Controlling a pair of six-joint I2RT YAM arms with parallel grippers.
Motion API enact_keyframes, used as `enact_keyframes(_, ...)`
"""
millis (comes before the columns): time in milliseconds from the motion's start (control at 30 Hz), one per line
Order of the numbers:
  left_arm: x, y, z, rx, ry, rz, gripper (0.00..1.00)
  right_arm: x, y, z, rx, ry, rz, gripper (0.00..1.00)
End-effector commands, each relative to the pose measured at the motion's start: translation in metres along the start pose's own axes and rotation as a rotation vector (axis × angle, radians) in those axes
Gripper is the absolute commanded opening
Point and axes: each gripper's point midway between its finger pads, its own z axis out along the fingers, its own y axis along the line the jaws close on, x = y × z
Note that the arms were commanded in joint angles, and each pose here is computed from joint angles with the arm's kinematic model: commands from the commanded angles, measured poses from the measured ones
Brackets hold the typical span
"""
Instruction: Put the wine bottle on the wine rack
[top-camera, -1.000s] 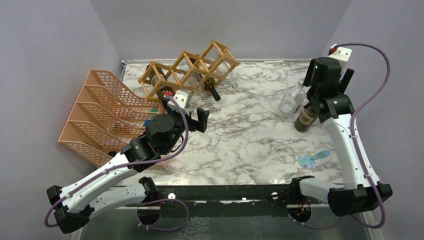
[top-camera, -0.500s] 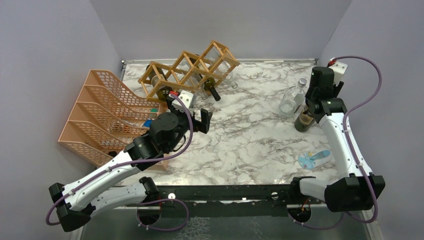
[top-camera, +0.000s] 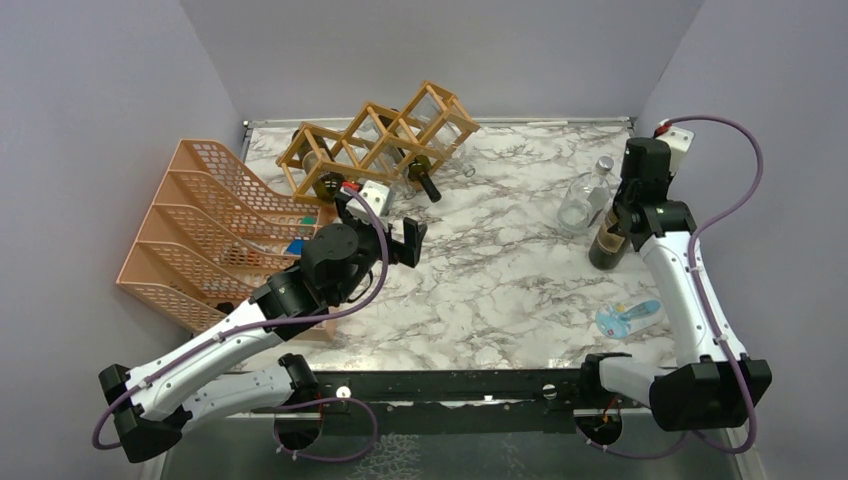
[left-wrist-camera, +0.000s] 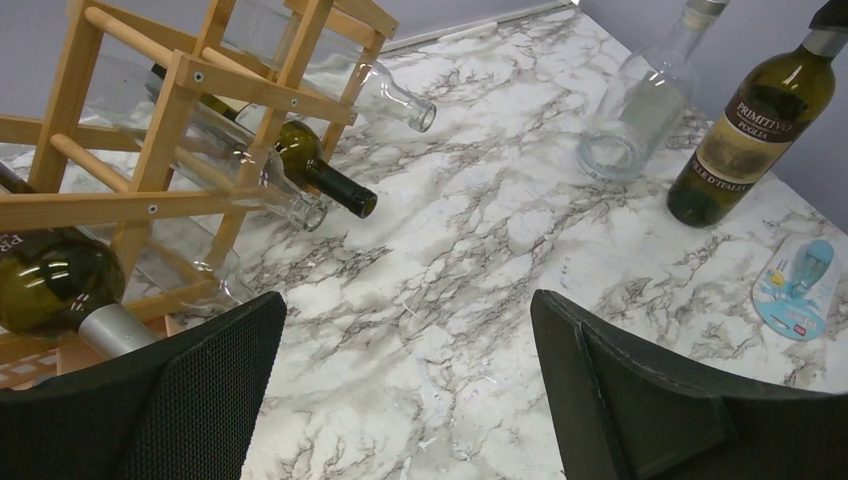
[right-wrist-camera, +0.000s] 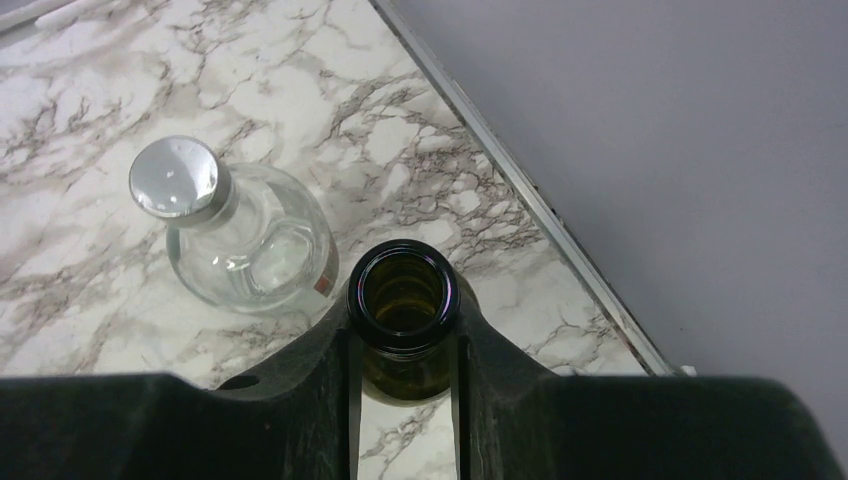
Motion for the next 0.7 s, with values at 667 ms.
enact_keyframes(667,0.057,-0.104,0.044,0.457,0.074,-0.067,0.99,0.004,0.127,-0.153,-1.187,0.017,-0.056,0.01)
